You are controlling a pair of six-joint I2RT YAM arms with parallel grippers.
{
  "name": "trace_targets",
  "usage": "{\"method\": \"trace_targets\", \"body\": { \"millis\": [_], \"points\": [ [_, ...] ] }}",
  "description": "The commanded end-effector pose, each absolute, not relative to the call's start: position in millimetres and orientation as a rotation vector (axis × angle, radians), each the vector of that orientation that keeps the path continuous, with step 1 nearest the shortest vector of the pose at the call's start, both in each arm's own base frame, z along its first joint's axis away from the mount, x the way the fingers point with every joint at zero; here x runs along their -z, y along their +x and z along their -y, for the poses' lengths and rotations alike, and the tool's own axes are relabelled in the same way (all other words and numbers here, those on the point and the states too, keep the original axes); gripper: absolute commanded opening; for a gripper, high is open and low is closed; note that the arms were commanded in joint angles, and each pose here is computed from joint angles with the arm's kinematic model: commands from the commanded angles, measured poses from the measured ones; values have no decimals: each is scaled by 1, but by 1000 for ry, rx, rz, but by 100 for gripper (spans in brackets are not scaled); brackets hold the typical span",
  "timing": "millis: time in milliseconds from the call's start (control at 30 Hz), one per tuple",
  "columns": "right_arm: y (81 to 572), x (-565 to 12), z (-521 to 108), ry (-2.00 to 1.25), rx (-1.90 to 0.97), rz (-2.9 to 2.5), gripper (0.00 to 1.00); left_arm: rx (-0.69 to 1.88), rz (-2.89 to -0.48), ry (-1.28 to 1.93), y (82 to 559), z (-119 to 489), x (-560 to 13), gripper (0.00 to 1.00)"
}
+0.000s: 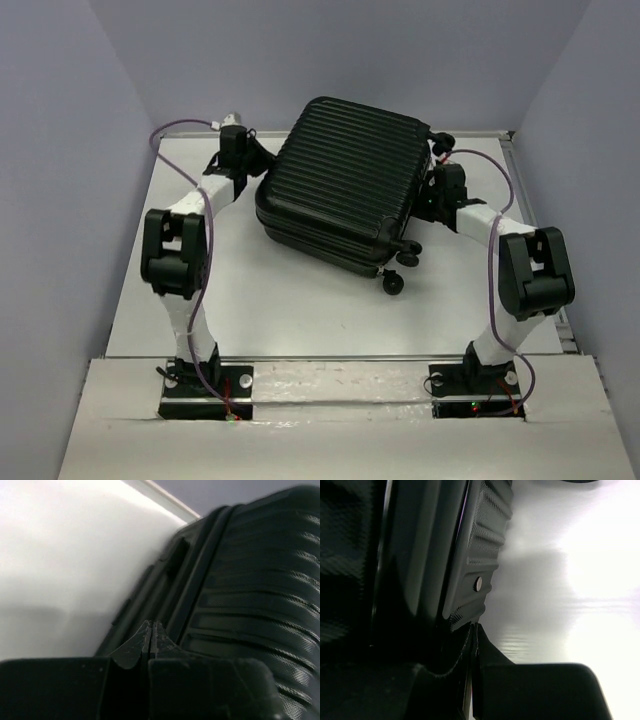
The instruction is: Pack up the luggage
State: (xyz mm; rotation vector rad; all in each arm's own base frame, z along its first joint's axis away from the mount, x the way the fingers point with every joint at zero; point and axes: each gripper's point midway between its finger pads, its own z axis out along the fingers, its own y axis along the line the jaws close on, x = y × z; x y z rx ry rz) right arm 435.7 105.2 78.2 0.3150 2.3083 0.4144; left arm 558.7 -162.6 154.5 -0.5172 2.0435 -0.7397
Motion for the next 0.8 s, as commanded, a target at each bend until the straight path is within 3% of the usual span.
{"method": "trace_targets", "body": {
  "millis": [0, 33, 233, 333, 367, 467, 500, 600, 667, 700, 767],
  "points": [
    [439, -181, -249, -166, -935, -2051, 7, 991, -1936, -363, 483, 226, -219, 6],
    [441, -179, -251, -157, -947, -2064, 7, 986, -1978, -403, 465, 221, -197, 6],
    [459, -200, -270, -179, -997, -2066, 16, 956, -1891, -432, 423, 198, -224, 6],
    [465, -202, -269, -160, -977, -2099, 37, 921, -1895, -438, 422, 189, -232, 8],
    [467, -202, -268, -158, -966, -2104, 49, 907, -1895, -439, 421, 185, -234, 8],
    [467, -200, -264, -143, -936, -2136, 57, 873, -1902, -458, 416, 177, -227, 9],
    [468, -201, -261, -127, -912, -2140, 64, 852, -1909, -475, 413, 173, -220, 9],
    [468, -193, -253, -95, -858, -2161, 75, 834, -1946, -506, 412, 167, -202, 11],
    [466, -193, -248, -88, -824, -2165, 77, 818, -1969, -537, 409, 160, -189, 11],
    [467, -190, -242, -68, -781, -2172, 83, 799, -1968, -546, 409, 157, -186, 12],
    [466, -192, -234, -72, -732, -2168, 87, 752, -1968, -571, 406, 147, -180, 22]
  ]
}}
